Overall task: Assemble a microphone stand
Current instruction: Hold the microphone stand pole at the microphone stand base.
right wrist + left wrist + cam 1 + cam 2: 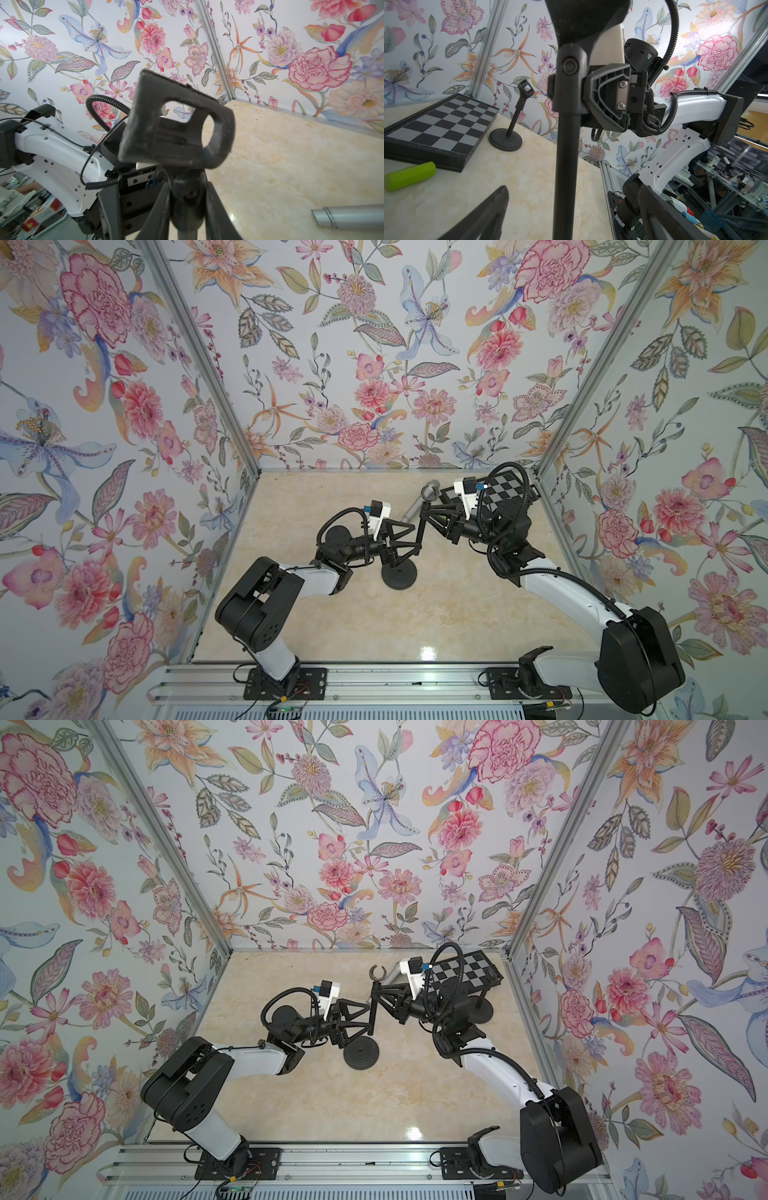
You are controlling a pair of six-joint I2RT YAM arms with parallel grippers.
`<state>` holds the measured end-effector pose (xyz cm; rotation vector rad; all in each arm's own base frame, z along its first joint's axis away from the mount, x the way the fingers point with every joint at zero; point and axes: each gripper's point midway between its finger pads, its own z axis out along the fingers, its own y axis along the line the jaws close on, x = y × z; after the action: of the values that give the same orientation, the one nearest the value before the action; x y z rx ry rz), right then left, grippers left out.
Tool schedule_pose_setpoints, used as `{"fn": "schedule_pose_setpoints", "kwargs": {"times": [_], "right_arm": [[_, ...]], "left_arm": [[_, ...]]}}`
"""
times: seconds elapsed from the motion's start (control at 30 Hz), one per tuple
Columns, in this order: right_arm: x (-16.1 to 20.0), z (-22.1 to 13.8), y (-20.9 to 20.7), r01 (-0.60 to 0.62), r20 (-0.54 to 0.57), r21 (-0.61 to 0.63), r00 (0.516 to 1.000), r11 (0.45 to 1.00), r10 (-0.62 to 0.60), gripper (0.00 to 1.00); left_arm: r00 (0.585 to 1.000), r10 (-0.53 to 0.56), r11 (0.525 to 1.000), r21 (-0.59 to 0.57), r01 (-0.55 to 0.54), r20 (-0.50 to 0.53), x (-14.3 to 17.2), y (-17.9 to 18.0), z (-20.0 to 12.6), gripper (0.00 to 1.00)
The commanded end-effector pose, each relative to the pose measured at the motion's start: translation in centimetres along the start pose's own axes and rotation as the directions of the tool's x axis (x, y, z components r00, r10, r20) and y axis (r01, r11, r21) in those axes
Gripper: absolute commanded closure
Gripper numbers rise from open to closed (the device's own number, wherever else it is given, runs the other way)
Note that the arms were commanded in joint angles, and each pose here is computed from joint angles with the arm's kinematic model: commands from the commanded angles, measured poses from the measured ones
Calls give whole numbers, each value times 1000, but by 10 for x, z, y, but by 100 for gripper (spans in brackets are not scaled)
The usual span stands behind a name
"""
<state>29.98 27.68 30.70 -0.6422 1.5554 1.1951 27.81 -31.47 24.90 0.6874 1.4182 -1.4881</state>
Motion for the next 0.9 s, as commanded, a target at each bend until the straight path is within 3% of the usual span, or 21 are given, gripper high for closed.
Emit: {"fn": "schedule_pose_setpoints", "kwargs": {"times": [0.0,0.13,0.23,0.3,0.53,0.67,0.87], "right_arm": [[-8,-5,-10,171,81,199,978,965,-191,93],[-1,-8,-12,227,157,305,946,925,-284,95],[16,-1,4,301,186,288,914,909,-361,97],[30,8,8,316,175,268,913,910,-368,98],[47,22,20,342,276,206,879,917,-390,100],[64,28,13,361,233,202,885,910,-403,100],[93,31,2,363,177,186,902,913,-395,100]], "left_arm": [[943,282,956,-128,-263,176,-45,-18,-16,1],[910,413,886,-247,-394,28,-23,-3,-11,1],[824,559,811,-262,-523,87,-13,-16,-33,1],[773,613,768,-357,-532,166,-15,-15,-57,1],[781,622,763,-272,-586,65,33,6,-42,1],[768,639,748,-260,-610,36,42,6,-45,3],[767,640,722,-300,-623,-50,64,30,-48,13]]}}
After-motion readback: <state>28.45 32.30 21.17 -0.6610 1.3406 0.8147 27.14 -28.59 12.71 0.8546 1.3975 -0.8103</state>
